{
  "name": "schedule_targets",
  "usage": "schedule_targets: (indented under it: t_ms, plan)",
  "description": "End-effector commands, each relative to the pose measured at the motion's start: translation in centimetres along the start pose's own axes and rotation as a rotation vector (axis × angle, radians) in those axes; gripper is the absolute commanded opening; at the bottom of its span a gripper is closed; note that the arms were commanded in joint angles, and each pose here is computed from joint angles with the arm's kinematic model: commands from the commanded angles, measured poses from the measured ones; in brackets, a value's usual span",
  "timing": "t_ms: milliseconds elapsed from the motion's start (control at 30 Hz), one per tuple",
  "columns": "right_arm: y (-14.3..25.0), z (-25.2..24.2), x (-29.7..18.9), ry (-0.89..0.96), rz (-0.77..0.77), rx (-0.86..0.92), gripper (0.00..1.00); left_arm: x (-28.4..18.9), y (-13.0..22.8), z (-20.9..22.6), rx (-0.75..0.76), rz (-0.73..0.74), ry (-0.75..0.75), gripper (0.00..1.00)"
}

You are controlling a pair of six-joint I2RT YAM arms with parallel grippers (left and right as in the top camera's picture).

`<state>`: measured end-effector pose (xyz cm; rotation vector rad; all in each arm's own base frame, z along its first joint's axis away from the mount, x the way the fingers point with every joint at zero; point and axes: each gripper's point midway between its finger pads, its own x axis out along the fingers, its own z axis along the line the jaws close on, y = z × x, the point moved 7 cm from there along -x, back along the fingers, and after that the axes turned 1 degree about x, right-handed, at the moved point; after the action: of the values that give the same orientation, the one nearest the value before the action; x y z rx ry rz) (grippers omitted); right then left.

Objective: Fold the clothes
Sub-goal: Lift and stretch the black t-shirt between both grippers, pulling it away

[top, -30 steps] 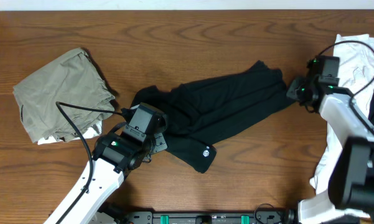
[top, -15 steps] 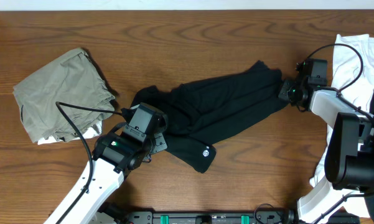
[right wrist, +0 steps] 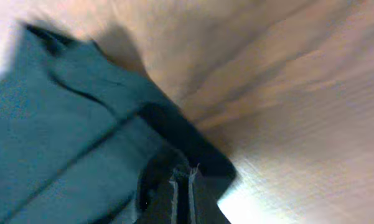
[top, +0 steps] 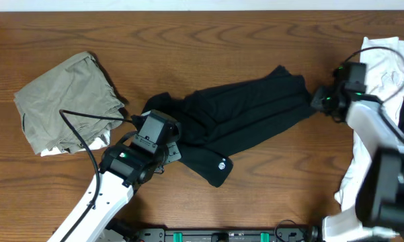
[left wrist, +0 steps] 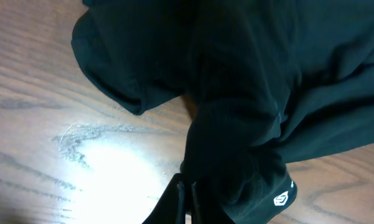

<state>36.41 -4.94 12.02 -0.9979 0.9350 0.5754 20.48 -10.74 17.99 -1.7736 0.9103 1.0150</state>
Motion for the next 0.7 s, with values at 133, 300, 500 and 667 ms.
schedule_targets:
  t_ms: [133,300,500,667]
  plan:
    - [-2.6,0.3,-12.1,0.010,-0.254,-0.008,0.01,-4.3,-3.3,-0.5,0.071,-0.170,0.076,0.06]
    - [-1.5,-0.4,-18.7,0.055,-0.395,-0.004,0.01,-10.1,-6.2,-1.0,0.082,-0.355,0.167,0.06]
    - [-0.7,-0.7,-28.0,0.054,-0.653,0.022,0.01,-17.4,-8.4,-0.6,0.044,-0.571,0.251,0.06]
    - [-0.9,-0.8,-34.0,0.059,-0.834,0.056,0.01,-20.5,-9.4,-0.1,0.003,-0.694,0.289,0.06]
